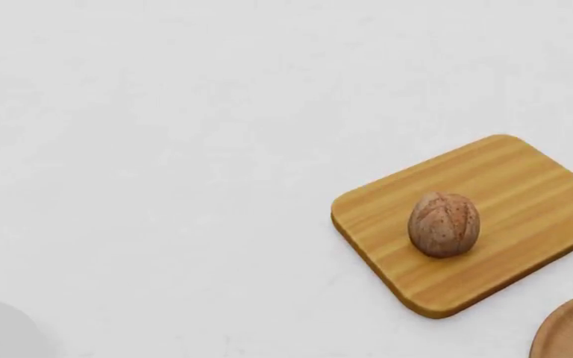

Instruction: Place all breads on the cutting board.

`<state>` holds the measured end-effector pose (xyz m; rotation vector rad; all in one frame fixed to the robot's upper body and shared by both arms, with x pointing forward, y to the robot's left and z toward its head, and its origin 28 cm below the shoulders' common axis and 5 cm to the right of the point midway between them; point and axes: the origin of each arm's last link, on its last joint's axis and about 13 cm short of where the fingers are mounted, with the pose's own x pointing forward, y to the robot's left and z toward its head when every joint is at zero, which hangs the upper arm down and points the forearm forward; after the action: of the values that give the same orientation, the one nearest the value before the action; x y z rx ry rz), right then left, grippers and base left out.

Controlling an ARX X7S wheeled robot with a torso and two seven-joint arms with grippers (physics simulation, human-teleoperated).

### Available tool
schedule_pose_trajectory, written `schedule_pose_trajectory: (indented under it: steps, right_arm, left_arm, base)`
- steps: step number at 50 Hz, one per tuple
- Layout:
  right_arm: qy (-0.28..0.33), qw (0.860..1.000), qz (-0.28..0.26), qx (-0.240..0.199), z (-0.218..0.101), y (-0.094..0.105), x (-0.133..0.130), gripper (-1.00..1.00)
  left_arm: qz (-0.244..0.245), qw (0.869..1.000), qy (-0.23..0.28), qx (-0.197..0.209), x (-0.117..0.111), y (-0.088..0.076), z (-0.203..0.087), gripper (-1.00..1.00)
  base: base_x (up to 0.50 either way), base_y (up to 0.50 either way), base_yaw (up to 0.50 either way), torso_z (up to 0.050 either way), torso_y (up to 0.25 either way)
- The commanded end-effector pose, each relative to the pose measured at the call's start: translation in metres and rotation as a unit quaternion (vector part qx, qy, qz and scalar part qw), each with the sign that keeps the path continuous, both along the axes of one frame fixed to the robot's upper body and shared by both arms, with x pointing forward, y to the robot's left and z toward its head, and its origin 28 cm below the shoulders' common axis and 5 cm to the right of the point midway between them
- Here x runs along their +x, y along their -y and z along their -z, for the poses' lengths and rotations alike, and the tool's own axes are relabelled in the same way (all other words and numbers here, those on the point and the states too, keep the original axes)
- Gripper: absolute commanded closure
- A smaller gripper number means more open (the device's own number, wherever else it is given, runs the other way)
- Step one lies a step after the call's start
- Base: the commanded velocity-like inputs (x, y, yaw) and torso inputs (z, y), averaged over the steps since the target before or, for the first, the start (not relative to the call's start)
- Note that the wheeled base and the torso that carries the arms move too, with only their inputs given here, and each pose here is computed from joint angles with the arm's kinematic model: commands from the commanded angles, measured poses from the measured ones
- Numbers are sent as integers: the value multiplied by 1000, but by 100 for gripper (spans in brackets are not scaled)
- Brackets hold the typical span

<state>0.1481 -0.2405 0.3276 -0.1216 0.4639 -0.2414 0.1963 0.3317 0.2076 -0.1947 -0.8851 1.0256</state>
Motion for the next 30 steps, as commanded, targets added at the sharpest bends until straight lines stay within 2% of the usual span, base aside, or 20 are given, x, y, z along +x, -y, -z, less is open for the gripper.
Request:
schedule_pose_trajectory:
  steps: [1,16,30]
  right_arm:
    - [-27,999,27,6,9,6,-4,-100]
    - [-47,997,52,23,31,18,14,-100]
    - [-68,995,61,27,56,27,31,-100]
  left_arm:
    - [0,1000,-1,1,0,0,-1,-100]
    - [-1,1000,-3,0,2,-2,2,-100]
    - [-1,1000,-1,0,-3,3,-3,-100]
  base:
    - [0,0,0,0,0]
    - [0,0,0,0,0]
    - [0,0,0,0,0]
